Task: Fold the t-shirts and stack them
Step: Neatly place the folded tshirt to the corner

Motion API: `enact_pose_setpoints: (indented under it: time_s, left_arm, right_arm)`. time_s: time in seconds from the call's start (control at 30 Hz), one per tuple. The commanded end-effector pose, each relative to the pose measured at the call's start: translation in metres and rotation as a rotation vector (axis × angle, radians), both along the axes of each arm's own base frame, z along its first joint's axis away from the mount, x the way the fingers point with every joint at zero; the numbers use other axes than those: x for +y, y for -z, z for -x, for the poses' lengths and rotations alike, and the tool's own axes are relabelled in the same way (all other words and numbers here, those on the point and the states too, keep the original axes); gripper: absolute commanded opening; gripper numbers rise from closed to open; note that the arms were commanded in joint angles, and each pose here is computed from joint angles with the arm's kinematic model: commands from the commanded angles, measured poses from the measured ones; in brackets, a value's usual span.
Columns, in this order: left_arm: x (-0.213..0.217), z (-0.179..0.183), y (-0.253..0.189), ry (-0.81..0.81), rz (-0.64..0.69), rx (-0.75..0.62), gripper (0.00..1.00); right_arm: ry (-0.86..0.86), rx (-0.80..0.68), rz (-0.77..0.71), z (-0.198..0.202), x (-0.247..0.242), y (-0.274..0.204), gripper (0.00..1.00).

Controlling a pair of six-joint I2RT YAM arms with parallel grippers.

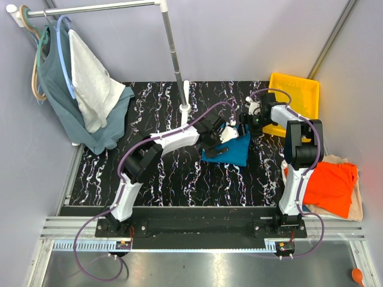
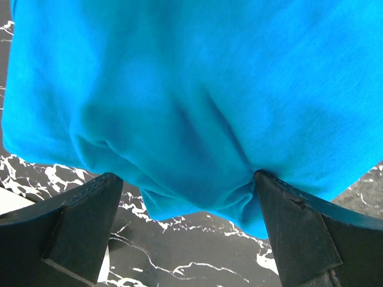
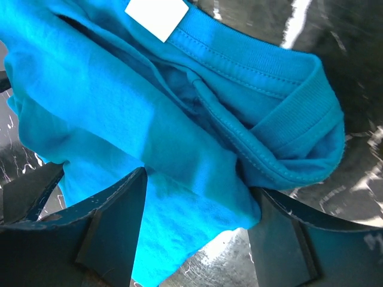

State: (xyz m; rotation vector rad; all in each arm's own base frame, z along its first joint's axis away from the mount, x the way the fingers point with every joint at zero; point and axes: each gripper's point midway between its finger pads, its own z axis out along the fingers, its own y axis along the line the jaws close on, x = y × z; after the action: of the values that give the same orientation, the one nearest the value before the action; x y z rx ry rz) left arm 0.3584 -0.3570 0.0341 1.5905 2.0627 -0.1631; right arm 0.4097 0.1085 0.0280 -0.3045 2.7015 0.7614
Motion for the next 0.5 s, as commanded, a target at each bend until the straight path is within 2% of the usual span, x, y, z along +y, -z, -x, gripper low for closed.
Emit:
enact_pose_setpoints:
  time_s: [0.0,0.1,0.2,0.33,0.47]
  left_arm:
    - [-0.0080,-0.0067,-0.0402,0.010,0.040,-0.063,0.99]
    - [-0.0093,-0.0080,-0.0407,0.005,0.043,-0.064,0.99]
    - [-0.0091,-0.0099,-0.0417,0.003,0.040,-0.072,0.99]
    - [-0.0090,-0.0117,-0.0439,0.000,0.039,-0.081,0.99]
    - [-0.0083,-0.0129,-0.0479,0.003,0.038,-0.093,0.99]
  right_arm:
    - [-0.082,0.058,0.000,0.0148,0.0162,0.0179,0.70]
    - [-0.092,0.069,-0.002,0.0163,0.0177,0.0193,0.64]
    - [-0.099,0.083,-0.004,0.0198,0.0172,0.0200,0.49]
    - [-0.106,0.084,-0.003,0.0213,0.0174,0.0190,0.24]
    - [-0.106,0.074,0.002,0.0215,0.0167,0.0129,0.03]
